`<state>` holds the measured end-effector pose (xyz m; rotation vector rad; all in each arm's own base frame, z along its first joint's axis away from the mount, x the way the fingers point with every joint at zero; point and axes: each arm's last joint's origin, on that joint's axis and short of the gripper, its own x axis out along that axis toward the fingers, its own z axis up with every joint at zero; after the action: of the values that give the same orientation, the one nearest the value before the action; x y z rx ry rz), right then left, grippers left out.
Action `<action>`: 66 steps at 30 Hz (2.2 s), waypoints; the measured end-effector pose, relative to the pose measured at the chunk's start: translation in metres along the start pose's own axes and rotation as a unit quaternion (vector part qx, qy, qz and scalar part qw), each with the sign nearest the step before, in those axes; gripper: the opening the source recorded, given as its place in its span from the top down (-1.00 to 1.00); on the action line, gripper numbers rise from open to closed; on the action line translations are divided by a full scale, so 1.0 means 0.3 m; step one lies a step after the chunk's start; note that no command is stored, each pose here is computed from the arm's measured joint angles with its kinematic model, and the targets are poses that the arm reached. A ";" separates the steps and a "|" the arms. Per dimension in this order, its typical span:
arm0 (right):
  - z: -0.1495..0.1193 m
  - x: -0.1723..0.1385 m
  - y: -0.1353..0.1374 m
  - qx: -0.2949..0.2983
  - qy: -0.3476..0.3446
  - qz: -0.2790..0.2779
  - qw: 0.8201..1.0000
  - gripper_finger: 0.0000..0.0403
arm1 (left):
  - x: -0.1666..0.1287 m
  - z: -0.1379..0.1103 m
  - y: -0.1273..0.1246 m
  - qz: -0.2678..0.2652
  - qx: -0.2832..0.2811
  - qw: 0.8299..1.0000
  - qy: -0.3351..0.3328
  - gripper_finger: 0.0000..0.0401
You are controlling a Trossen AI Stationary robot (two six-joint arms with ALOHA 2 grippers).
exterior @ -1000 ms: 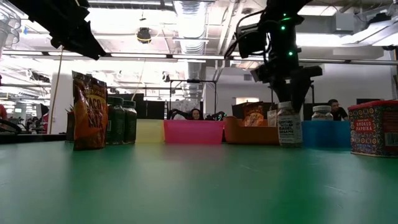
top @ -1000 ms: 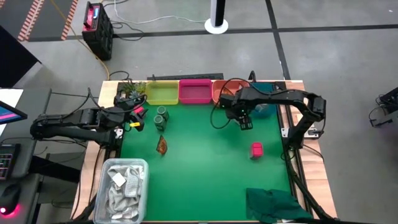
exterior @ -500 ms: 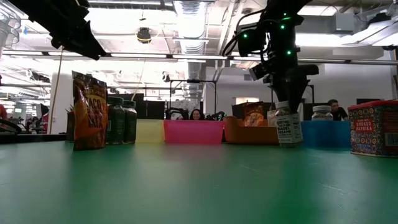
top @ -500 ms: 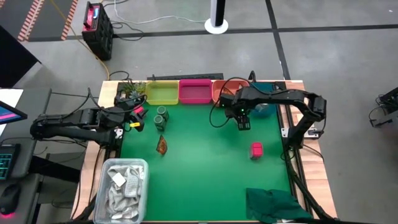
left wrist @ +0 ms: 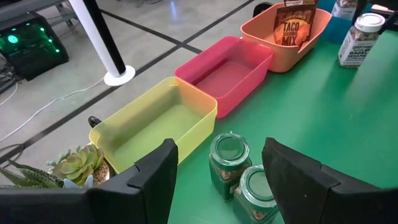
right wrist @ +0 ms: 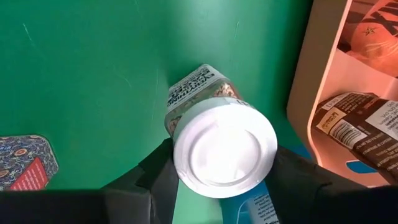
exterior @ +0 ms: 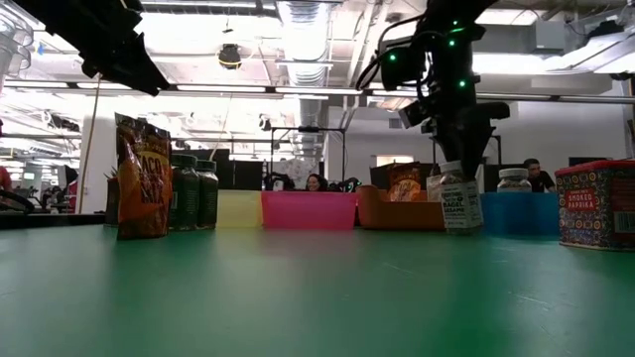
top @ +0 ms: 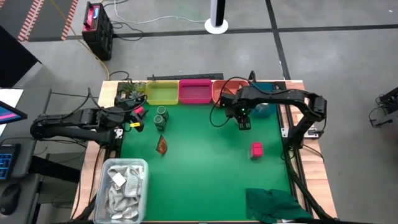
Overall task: Sort spices by type
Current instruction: Put the white seasoning into the blue bin
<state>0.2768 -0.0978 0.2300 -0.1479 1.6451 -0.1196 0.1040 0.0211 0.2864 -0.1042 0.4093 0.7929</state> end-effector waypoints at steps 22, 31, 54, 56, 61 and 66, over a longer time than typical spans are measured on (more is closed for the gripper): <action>-0.195 -0.198 -0.077 0.139 -0.107 -0.037 0.984 -0.10 | 0.000 0.000 0.000 0.000 0.000 1.000 0.000 -0.12; -0.297 -0.234 -0.146 0.271 -0.103 -0.101 0.952 -0.10 | 0.000 0.001 0.000 0.000 -0.002 1.000 -0.001 -0.12; -0.405 -0.049 -0.416 0.459 -0.016 -0.066 0.886 -0.12 | 0.000 0.000 0.000 0.000 -0.003 1.000 0.000 -0.12; -0.400 -0.017 -0.433 0.460 -0.004 -0.053 0.886 -0.12 | 0.000 0.000 0.000 0.000 -0.002 1.000 0.000 -0.12; -0.385 0.042 -0.456 0.453 0.020 -0.033 0.890 -0.12 | 0.000 0.000 0.000 0.000 -0.002 1.000 0.000 -0.12; -0.371 0.071 -0.465 0.448 0.028 -0.024 0.893 -0.22 | 0.000 0.000 0.000 0.000 -0.002 1.000 0.000 -0.12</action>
<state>0.1676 -0.2401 0.2411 0.5272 1.4936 -0.9071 0.1041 0.0211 0.2865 -0.1081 0.4067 0.7934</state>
